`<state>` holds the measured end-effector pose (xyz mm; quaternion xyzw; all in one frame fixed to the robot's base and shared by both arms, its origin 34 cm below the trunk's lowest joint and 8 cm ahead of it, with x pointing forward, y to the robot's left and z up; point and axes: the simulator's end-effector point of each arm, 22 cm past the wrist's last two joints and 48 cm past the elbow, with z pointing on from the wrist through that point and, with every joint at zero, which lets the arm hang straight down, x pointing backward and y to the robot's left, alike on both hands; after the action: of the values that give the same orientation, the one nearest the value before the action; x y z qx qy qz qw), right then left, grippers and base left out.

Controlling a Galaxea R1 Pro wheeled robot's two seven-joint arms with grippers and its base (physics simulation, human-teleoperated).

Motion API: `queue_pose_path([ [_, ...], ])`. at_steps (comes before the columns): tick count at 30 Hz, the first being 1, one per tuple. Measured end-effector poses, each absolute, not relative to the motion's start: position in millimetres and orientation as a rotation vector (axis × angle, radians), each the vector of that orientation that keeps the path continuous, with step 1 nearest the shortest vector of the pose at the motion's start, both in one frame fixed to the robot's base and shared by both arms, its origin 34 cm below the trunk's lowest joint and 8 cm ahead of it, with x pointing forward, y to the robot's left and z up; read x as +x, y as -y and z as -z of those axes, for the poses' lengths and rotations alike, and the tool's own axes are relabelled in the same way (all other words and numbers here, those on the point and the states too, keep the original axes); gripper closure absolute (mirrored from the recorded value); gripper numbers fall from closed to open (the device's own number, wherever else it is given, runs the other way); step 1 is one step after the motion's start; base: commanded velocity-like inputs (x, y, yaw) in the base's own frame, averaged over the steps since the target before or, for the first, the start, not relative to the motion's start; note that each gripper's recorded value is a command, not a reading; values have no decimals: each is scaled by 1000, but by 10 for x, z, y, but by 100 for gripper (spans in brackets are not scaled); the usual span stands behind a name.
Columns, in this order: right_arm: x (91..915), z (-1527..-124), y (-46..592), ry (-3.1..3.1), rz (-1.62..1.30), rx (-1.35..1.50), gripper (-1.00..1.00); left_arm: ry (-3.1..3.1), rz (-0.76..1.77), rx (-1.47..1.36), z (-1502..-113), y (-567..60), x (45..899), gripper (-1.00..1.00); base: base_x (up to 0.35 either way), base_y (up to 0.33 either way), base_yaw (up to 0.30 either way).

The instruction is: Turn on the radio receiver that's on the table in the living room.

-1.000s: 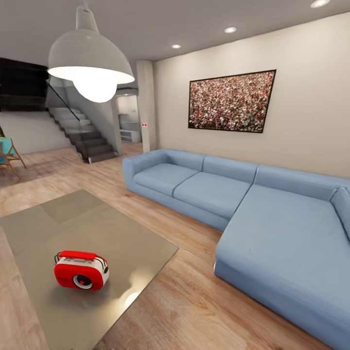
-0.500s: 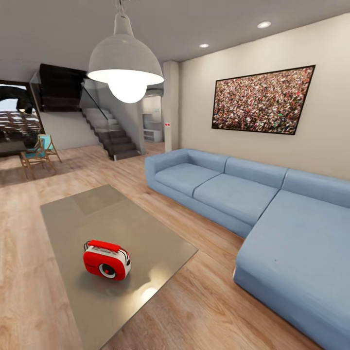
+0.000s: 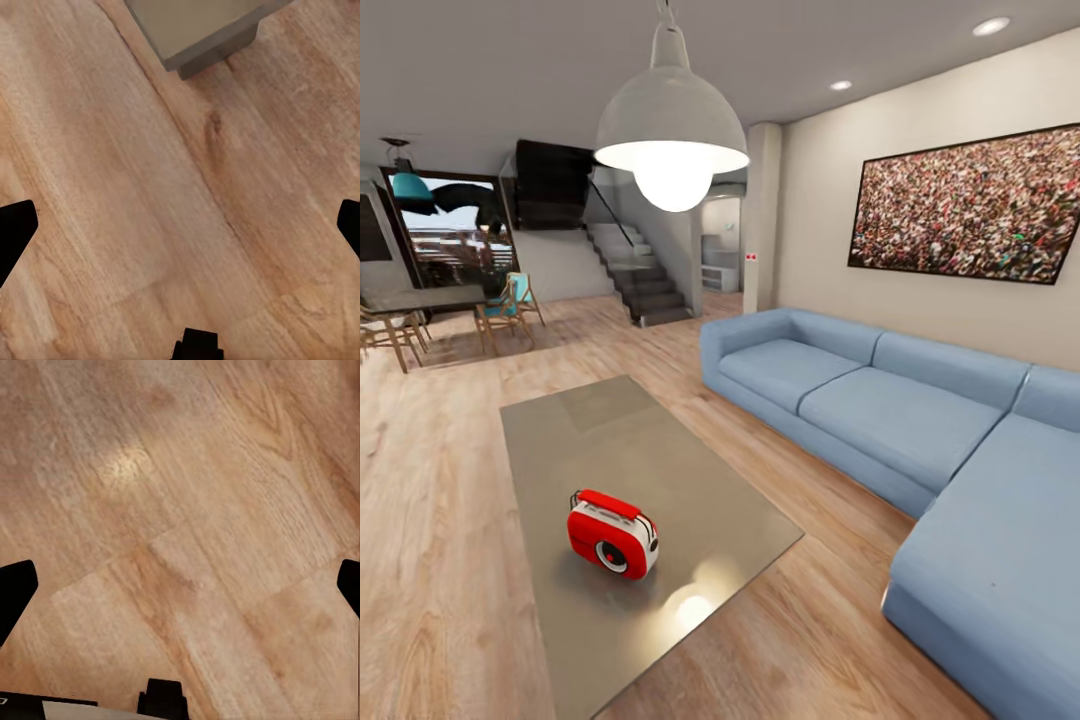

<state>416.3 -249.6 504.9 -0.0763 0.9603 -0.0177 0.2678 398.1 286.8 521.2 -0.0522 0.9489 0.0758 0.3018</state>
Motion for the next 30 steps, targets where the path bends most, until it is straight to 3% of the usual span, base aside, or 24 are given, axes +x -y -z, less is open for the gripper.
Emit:
queue_pose_path([
  [30, 4163, -5049, 2496, -2591, 48, -205, -100, -2517, -217, -143, -5214, -2895, 3975, -100, 268, -193, 300],
])
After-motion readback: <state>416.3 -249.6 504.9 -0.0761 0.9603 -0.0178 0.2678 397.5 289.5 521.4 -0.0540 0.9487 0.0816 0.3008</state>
